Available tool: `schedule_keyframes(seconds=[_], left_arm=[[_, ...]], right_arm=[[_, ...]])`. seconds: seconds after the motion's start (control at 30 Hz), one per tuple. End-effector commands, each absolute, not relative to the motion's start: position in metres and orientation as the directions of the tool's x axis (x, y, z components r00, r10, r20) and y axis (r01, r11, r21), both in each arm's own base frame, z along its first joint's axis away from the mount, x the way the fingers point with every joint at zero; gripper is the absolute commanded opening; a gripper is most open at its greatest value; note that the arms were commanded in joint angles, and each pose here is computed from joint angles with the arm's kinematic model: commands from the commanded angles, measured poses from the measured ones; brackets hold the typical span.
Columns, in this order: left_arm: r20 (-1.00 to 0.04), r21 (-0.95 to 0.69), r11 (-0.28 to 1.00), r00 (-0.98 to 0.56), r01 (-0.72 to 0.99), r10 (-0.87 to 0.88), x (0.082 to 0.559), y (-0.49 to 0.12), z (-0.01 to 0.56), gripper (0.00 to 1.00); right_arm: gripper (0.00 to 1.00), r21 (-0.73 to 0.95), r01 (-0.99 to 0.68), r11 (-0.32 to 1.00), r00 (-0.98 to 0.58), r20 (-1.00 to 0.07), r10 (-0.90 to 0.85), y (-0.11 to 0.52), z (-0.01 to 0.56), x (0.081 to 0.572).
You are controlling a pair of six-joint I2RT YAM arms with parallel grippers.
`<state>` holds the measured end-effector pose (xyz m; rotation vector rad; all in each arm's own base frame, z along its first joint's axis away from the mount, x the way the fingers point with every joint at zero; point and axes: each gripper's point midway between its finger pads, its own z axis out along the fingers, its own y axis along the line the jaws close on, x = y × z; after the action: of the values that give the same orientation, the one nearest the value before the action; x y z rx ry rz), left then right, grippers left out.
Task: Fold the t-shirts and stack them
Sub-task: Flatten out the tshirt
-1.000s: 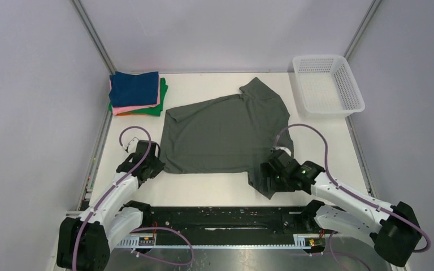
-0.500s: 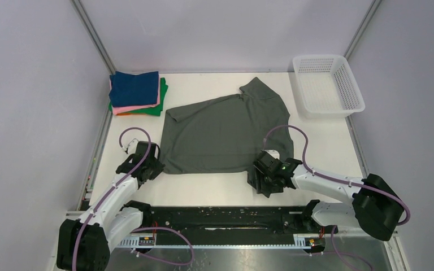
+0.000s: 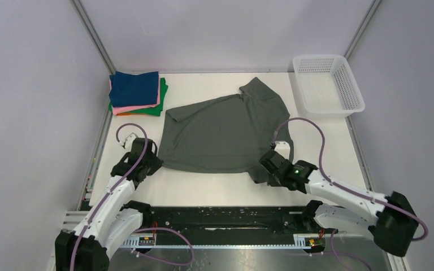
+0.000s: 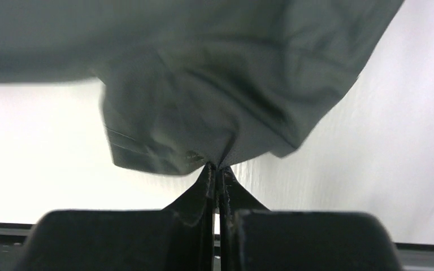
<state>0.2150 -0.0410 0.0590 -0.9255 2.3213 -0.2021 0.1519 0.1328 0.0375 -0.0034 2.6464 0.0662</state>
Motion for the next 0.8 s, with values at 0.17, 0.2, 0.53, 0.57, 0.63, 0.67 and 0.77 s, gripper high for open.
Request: schedule_keyframes(seconds=[0.17, 0.2, 0.53, 0.57, 0.63, 0.67, 0.77], left_arm=[[-0.638, -0.600, 0.740, -0.377, -0.303, -0.671, 0.258, -0.059, 0.209, 0.00], [-0.648, -0.619, 0.738, -0.354, -0.270, -0.674, 0.258, -0.060, 0.227, 0.00], [-0.703, -0.709, 0.704, -0.106, 0.040, -0.703, 0.222, -0.059, 0.406, 0.00], [-0.704, -0.710, 0.700, -0.092, 0.075, -0.705, 0.216, -0.060, 0.421, 0.00], [-0.706, -0.706, 0.693, -0.062, 0.144, -0.706, 0.202, -0.061, 0.451, 0.00], [-0.706, -0.702, 0.690, -0.046, 0.177, -0.707, 0.193, -0.062, 0.466, 0.00], [-0.708, -0.679, 0.685, 0.012, 0.263, -0.706, 0.165, -0.060, 0.506, 0.00]], right_arm=[[0.00, 0.158, 0.010, 0.987, -0.453, -0.880, 0.145, 0.111, 0.218, 0.221], [0.00, 0.170, 0.017, 0.985, -0.405, -0.900, 0.162, 0.104, 0.238, 0.223], [0.00, 0.213, -0.124, 0.969, -0.099, -0.975, 0.201, 0.066, 0.397, 0.199], [0.00, 0.212, -0.150, 0.966, -0.080, -0.976, 0.202, 0.065, 0.411, 0.195], [0.00, 0.216, -0.202, 0.955, -0.036, -0.976, 0.213, 0.062, 0.439, 0.185], [0.00, 0.218, -0.228, 0.949, -0.016, -0.975, 0.220, 0.060, 0.452, 0.180], [0.00, 0.208, -0.359, 0.910, 0.033, -0.971, 0.235, 0.062, 0.491, 0.158]])
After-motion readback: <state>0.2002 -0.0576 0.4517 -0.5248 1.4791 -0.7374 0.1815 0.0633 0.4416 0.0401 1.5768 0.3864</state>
